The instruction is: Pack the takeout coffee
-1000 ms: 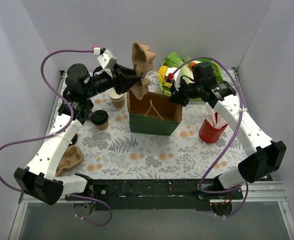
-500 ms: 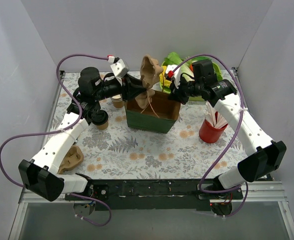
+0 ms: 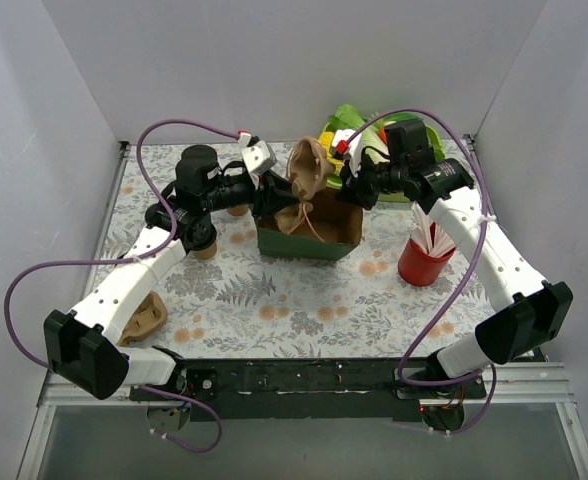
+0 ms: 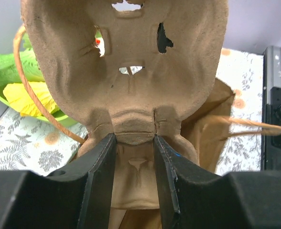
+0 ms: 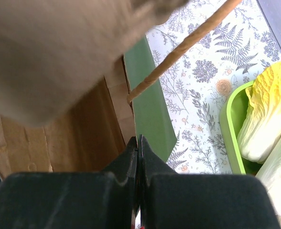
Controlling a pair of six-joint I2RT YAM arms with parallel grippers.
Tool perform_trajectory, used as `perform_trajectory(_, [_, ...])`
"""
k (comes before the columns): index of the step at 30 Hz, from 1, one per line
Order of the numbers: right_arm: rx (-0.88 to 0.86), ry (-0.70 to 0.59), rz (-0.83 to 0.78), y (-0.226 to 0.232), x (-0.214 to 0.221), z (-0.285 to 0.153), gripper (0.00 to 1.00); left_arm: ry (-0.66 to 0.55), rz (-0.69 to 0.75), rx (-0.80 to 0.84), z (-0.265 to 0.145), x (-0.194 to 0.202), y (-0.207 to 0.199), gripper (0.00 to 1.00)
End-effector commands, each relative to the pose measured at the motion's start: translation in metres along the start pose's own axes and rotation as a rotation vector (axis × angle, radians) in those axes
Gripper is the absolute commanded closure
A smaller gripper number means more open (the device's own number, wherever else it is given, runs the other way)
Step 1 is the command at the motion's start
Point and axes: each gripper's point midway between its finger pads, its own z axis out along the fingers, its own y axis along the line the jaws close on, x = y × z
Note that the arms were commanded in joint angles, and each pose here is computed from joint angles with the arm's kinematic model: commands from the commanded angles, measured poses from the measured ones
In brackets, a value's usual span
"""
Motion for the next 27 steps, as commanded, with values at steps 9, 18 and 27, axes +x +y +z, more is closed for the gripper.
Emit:
perform_trajectory(9, [0.045, -0.029, 0.035, 0.001, -0.012, -0.015, 0.99, 0.118, 0.175, 0.037, 0.001, 0.035, -0.017, 1.0])
perform_trajectory(18, [0.067, -0.016, 0.018, -0.001, -0.01, -0.017, 0.99, 0.252, 0.3, 0.158, 0.005, 0.064, -0.058, 1.0])
perform_trajectory(27, [0.062, 0.027, -0.071, 0.005, -0.003, -0.026, 0.99, 0.421, 0.361, 0.108, 0.008, 0.09, -0.054, 1.0])
